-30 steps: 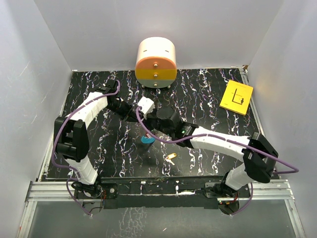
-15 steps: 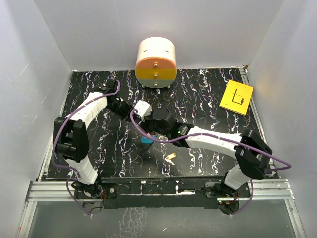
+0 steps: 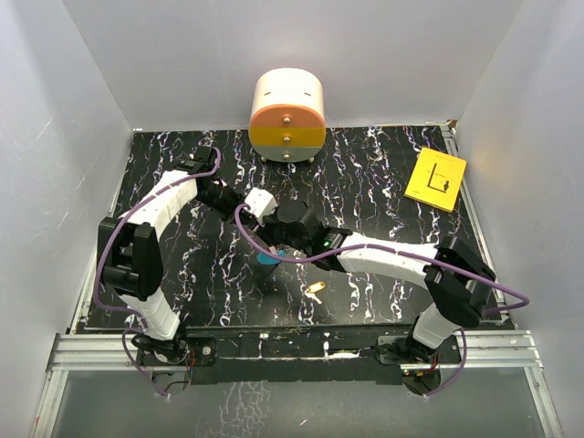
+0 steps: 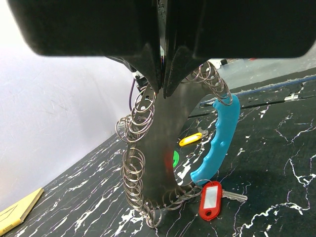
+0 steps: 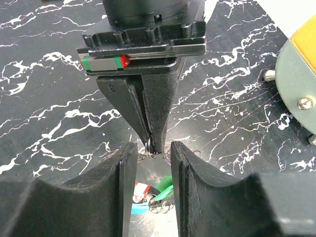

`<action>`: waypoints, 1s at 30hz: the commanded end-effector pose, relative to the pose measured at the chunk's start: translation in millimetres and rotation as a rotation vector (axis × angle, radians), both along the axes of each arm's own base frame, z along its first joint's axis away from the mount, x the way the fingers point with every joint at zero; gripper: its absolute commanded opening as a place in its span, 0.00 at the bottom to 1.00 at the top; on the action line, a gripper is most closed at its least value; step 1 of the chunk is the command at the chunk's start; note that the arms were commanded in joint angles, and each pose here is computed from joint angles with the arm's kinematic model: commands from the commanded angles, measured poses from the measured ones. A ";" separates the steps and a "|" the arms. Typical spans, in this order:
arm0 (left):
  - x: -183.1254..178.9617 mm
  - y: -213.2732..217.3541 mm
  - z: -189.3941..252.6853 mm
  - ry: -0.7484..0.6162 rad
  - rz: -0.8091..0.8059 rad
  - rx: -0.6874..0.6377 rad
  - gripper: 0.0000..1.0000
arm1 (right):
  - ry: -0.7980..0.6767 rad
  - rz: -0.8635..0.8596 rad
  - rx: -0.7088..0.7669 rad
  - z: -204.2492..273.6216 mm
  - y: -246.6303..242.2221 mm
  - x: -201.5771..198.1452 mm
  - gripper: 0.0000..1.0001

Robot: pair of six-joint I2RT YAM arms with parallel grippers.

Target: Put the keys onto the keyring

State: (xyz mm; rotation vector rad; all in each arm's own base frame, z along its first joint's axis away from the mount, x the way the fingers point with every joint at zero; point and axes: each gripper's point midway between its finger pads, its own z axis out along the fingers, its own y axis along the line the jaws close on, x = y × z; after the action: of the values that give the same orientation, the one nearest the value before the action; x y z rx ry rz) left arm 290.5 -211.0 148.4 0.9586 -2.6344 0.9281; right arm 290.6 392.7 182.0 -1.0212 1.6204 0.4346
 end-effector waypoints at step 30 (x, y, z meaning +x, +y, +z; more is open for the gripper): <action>-12.5 1.0 27.3 -0.041 0.022 -0.038 0.00 | -0.100 -0.085 0.033 21.6 -5.1 21.0 0.08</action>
State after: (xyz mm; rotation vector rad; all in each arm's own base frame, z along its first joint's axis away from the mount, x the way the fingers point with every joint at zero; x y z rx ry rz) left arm 290.4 -209.7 149.5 0.9645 -2.6475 0.9422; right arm 298.5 392.9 175.9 -1.0143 1.6121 0.3768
